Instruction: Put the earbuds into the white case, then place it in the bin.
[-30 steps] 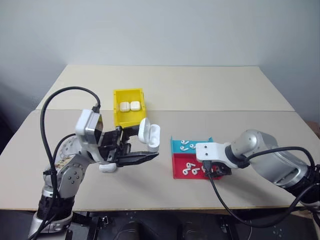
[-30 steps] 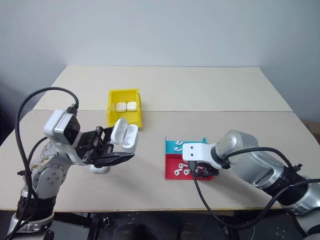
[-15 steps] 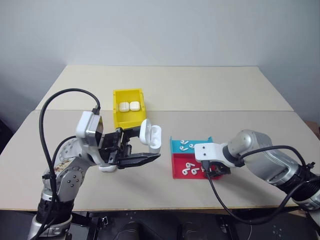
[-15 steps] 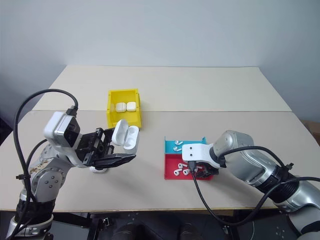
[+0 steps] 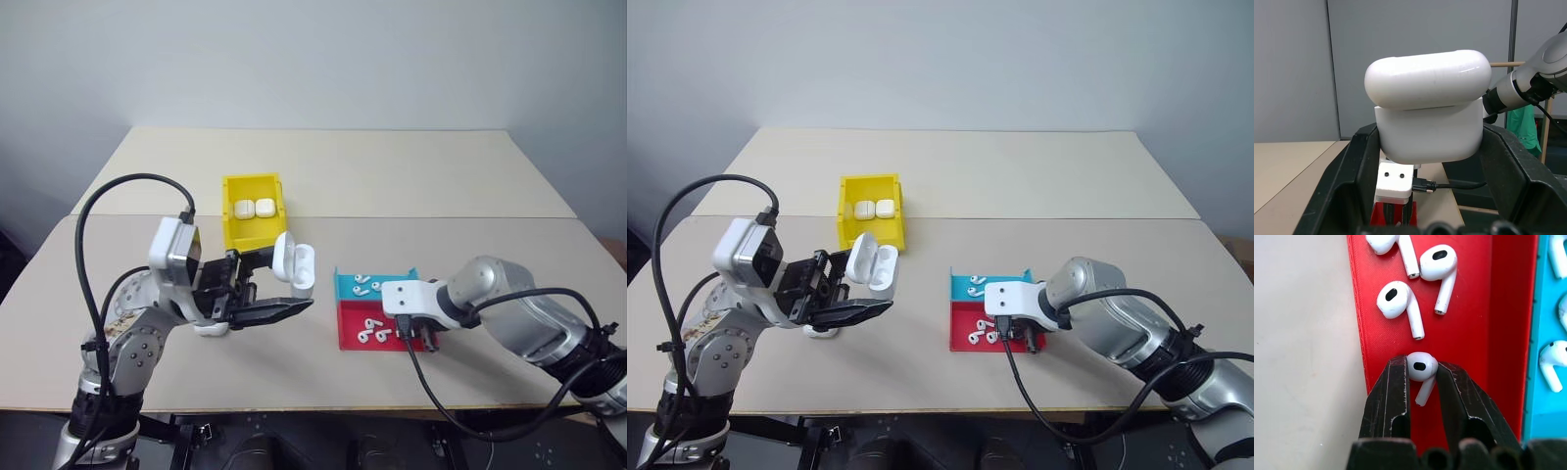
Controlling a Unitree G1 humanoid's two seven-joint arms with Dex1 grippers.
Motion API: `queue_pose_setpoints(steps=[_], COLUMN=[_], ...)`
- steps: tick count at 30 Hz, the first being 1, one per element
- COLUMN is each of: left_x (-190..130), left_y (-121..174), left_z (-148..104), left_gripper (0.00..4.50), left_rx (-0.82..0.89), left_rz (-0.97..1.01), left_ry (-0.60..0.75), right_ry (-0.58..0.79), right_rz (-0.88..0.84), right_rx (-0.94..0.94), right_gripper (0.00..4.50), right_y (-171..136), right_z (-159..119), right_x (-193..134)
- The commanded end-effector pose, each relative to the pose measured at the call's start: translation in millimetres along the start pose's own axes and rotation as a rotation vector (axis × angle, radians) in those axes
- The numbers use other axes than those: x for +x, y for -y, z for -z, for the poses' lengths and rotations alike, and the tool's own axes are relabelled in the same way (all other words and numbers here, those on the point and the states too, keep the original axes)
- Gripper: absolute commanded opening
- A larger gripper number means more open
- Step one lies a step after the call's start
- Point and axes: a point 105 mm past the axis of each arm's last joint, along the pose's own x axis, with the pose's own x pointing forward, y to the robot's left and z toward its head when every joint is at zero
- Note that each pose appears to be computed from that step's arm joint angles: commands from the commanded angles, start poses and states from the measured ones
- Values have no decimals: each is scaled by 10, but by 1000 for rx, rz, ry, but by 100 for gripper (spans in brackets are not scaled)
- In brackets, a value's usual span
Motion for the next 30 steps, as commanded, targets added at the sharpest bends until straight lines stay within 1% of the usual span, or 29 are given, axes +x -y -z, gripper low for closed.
queue_pose_setpoints(steps=[1, 3, 5, 7, 9, 10, 12, 16, 19, 22, 27, 30], left_x=[27, 39, 58, 81, 125, 151, 193, 246, 249, 249, 247, 230], left_y=[20, 14, 8, -4, -44, -64, -95, -153, -209, -246, -265, -270], left_z=[-92, -112, -124, -138, -147, -145, -142, -106, -45, 13, 15, 16], left_gripper=[277, 277, 277, 277, 277, 277, 277, 277, 277, 277, 277, 277], left_rx=[29, 26, 28, 23, 17, 16, 17, 14, 14, 24, 29, 32], left_rz=[18, 24, 43, 57, 62, 64, 79, 108, 107, 110, 112, 105], left_ry=[23, 33, 42, 60, 88, 96, 106, 93, 69, 44, 49, 51], right_ry=[146, 273, 464, 690, 997, 1108, 1247, 1454, 1518, 1501, 1488, 1487], right_rz=[70, 83, 126, 143, 141, 146, 149, 127, 128, 142, 136, 103], right_rx=[103, 181, 233, 297, 347, 350, 352, 327, 302, 266, 233, 205], right_gripper=[62, 62, 62, 62, 62, 62, 62, 62, 62, 62, 62, 62], right_y=[114, 154, 204, 230, 232, 213, 164, 66, 9, -36, -73, -133], right_z=[-145, -243, -382, -527, -706, -753, -856, -1150, -1306, -1416, -1430, -1439], right_x=[-316, -523, -772, -1023, -1328, -1429, -1525, -1627, -1660, -1603, -1550, -1543])
